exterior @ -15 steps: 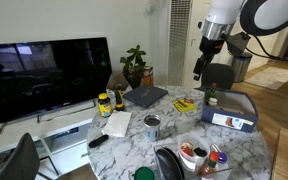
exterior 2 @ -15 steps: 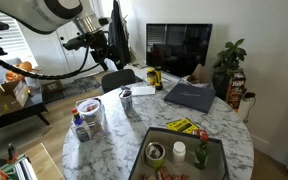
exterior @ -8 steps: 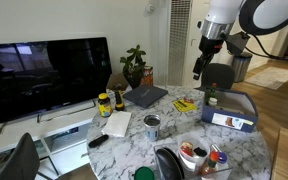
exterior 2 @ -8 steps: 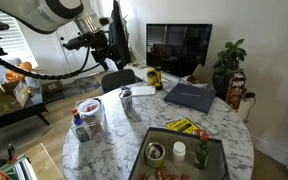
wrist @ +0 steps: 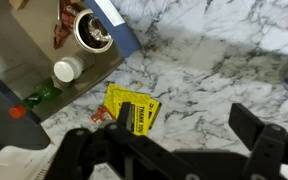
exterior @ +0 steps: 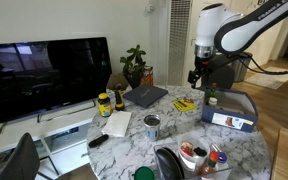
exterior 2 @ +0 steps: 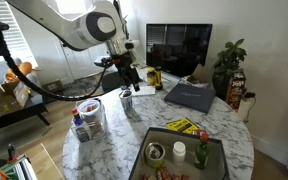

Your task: Remove the white bottle from the box

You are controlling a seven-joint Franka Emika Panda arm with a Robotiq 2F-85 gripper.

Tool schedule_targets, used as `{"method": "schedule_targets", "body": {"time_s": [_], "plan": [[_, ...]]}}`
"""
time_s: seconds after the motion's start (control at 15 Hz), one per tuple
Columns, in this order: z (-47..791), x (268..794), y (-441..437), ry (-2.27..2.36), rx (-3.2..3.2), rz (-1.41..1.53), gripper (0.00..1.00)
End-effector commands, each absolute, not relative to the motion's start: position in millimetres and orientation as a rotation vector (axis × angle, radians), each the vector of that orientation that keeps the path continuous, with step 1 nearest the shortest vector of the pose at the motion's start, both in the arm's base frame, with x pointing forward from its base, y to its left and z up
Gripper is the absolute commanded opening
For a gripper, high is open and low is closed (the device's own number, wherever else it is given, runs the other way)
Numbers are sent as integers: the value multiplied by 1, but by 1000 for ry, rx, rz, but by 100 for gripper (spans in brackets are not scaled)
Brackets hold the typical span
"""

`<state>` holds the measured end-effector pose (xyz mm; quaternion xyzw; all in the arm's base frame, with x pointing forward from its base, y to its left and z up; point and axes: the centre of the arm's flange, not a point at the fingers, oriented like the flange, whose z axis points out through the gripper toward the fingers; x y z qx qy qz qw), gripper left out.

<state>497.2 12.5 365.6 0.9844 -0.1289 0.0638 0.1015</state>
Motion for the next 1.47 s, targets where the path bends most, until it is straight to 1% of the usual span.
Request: {"method": "schedule_targets", "body": {"time_s": [0.0, 0.13, 0.33, 0.4, 0.53, 0.73, 0.87, 1.13, 1.4], "plan": [[313, 555, -50, -619, 2970, 42, 100], [298, 572, -96, -754, 3023, -16, 100], [275, 579, -150, -978, 3080, -104, 100], [286, 560, -127, -880, 3044, -32, 100], [276, 566, -149, -949, 3059, -56, 100], [273, 571, -148, -958, 3066, -60, 100], [279, 550, -170, -880, 3071, -124, 100], [256, 495, -218, -733, 3089, -449, 100], [224, 475, -231, -854, 3139, -286, 100]]}}
